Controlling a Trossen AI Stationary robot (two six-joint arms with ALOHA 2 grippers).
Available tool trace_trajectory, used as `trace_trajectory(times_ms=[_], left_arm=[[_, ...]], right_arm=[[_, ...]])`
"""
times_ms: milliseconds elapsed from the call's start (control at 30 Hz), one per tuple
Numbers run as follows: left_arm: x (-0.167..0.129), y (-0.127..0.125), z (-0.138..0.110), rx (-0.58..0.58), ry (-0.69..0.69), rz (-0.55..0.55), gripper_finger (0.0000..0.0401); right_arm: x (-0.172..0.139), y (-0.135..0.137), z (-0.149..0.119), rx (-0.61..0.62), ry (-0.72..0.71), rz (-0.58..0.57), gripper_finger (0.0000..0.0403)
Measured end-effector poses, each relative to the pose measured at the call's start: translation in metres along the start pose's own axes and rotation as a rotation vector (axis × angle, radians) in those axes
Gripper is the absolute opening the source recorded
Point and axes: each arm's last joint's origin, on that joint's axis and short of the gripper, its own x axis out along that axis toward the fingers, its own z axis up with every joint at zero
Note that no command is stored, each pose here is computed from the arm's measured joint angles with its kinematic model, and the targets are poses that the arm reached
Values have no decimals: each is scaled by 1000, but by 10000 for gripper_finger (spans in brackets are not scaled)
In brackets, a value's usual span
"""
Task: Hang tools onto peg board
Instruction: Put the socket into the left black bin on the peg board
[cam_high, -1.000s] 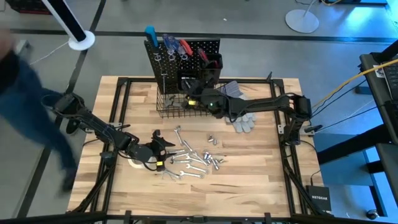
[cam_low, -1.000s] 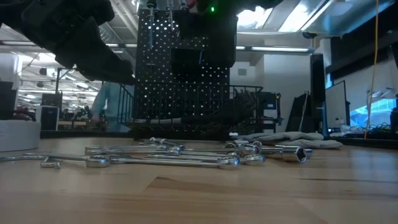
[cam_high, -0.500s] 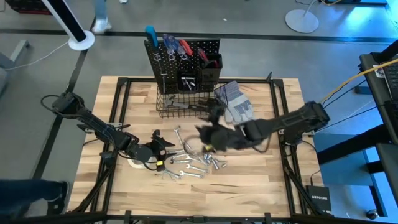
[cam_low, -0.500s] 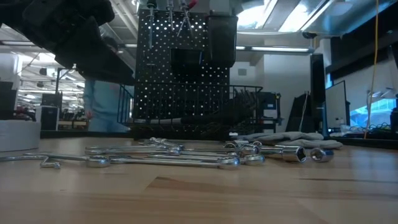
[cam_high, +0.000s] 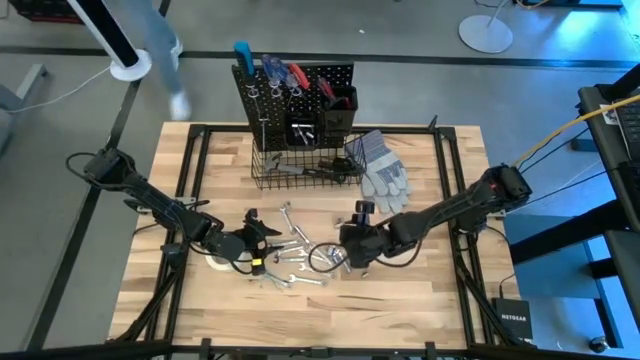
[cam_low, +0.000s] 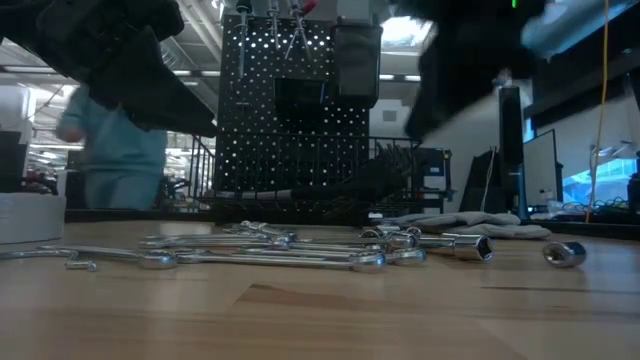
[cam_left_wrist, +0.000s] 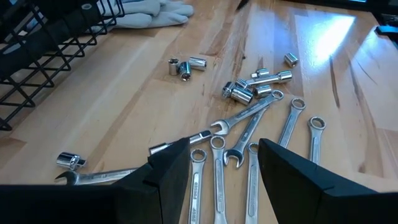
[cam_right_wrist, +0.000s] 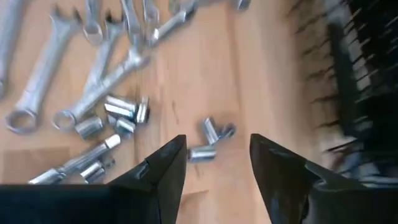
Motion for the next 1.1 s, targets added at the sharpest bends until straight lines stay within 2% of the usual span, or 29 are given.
trace_trajectory(times_ms=[167, 300, 467, 533, 633, 733, 867, 967, 1100], left_arm=[[0, 0, 0, 6, 1, 0, 182], [0, 0, 0, 1, 1, 0, 182], [0, 0, 0, -12, 1, 0, 182], [0, 0, 0, -23, 0, 0, 182], [0, 0, 0, -37, 1, 0, 182], [0, 0, 0, -40, 0, 0, 182], [0, 0, 0, -33, 0, 2, 182], [0, 1, 0, -26, -5, 14, 182], [0, 1, 0, -7, -8, 19, 182]], right_arm=[[35, -5, -30, 75, 14, 86, 182], [44, -10, -43, 133, 46, 139, 182], [17, 8, -43, 188, 65, 420, 182], [4, 23, -45, 212, 72, 504, 182], [-14, 49, -55, 174, 103, 591, 182], [-28, 71, -69, 79, 118, 605, 182], [-32, 87, -80, -60, 52, 499, 182], [-25, 92, -83, -89, 59, 460, 182], [-10, 99, -90, -75, 178, 535, 182]])
